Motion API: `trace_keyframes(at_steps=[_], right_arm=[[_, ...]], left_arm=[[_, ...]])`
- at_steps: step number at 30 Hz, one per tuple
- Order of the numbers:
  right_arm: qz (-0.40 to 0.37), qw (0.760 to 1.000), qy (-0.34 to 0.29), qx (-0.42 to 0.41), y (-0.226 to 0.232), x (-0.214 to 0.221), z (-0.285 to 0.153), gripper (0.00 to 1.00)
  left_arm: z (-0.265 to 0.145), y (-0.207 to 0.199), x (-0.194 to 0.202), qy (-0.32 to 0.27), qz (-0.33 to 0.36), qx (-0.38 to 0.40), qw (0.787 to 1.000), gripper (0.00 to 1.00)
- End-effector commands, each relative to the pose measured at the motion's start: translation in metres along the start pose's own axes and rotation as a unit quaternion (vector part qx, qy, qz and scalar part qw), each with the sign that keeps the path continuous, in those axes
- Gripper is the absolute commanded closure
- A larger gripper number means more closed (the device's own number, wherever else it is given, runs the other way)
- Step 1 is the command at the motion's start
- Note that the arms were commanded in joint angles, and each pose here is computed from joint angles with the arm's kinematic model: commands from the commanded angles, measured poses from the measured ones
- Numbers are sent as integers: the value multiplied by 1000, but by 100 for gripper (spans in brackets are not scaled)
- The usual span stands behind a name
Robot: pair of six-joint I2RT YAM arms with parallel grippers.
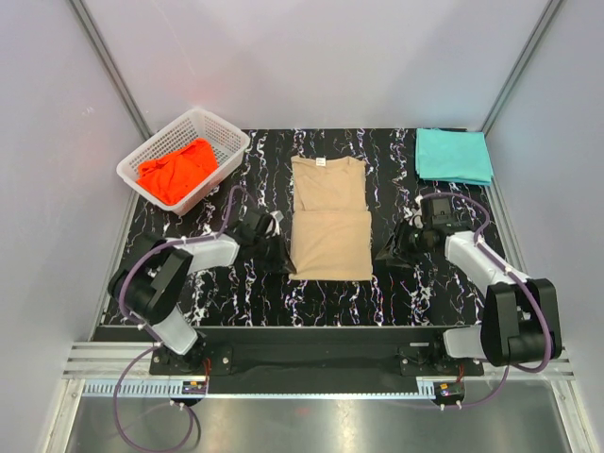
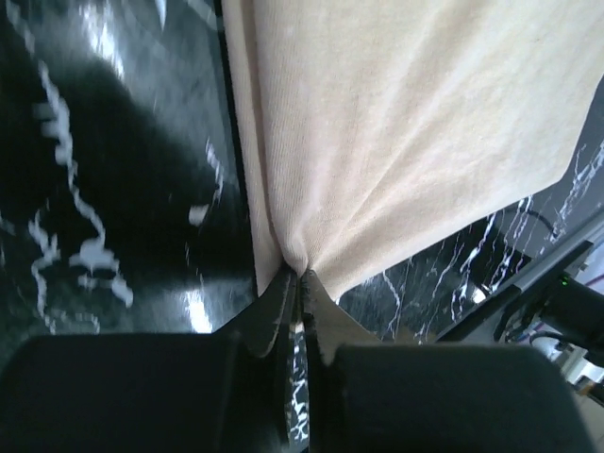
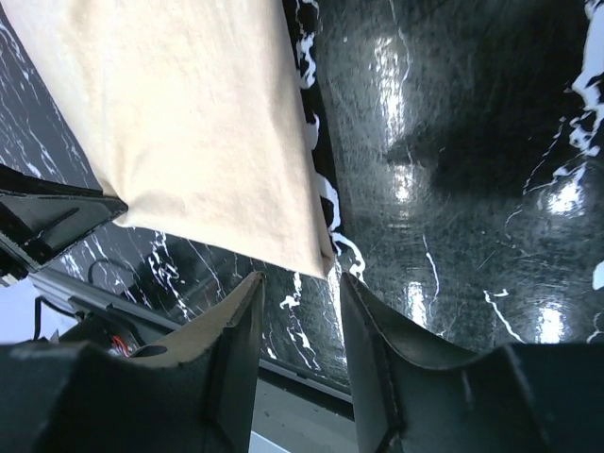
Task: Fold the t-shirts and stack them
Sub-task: Fold the tshirt
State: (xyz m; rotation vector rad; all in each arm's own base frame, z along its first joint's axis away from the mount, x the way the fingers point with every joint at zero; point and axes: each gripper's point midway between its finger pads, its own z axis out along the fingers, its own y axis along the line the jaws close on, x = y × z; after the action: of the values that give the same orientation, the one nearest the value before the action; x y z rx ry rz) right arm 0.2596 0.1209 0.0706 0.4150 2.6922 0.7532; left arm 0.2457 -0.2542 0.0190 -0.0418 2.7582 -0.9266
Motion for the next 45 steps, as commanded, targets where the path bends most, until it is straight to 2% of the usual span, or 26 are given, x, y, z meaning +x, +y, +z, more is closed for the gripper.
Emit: trace_keyframes(at_steps=[1, 2, 3, 4, 7, 8, 9, 11, 14, 17, 20, 25, 27, 34, 39, 42, 45], right_arm=[[-1, 999, -9, -39, 11, 3, -3, 55], [-4, 999, -12, -42, 12, 2, -3, 55], [-5, 999, -12, -45, 12, 2, -2, 55], [-9, 999, -13, -48, 14, -1, -1, 55], [-33, 998, -24, -43, 20, -25, 5, 55], [-42, 998, -25, -45, 23, -32, 7, 54], [-49, 998, -24, -44, 24, -39, 10, 54], [-66, 997, -17, -46, 27, -59, 18, 53], [-66, 996, -6, -63, 31, -77, 33, 53], [-68, 994, 5, -86, 33, -87, 53, 53], [-72, 993, 11, -95, 31, -92, 68, 53], [-84, 989, 21, -119, 31, -96, 85, 56], [-85, 989, 26, -121, 30, -97, 89, 59], [-90, 987, 32, -127, 29, -103, 99, 60], [-91, 987, 25, -133, 36, -109, 95, 67], [-98, 986, 15, -132, 40, -116, 90, 69], [-101, 986, 9, -133, 42, -120, 90, 76]], left_arm=[[-6, 3, 8, -17, -18, 1, 1000, 91], [-6, 5, 14, -14, -24, -1, 1000, 87], [-9, 4, 14, -16, -24, 1, 1000, 67], [-10, 3, 15, -16, -24, 1, 1000, 59], [-18, -2, 2, -29, -10, -10, 999, 43], [-22, -9, -19, -53, 8, -16, 998, 41], [-26, -7, -24, -53, 14, -31, 998, 40], [-30, -14, -58, -81, 38, -45, 995, 40], [-32, -5, -91, -94, 36, -73, 992, 43], [-30, -5, -110, -99, 30, -55, 993, 45], [-23, -6, -130, -109, 59, -52, 991, 46], [-6, -18, -144, -93, 106, -14, 990, 53], [-2, -23, -146, -92, 117, 4, 989, 53], [8, -14, -157, -92, 134, -11, 987, 50], [11, -15, -158, -93, 141, -4, 986, 51], [11, -17, -160, -97, 147, 0, 984, 56], [9, -22, -163, -101, 154, 9, 983, 62]])
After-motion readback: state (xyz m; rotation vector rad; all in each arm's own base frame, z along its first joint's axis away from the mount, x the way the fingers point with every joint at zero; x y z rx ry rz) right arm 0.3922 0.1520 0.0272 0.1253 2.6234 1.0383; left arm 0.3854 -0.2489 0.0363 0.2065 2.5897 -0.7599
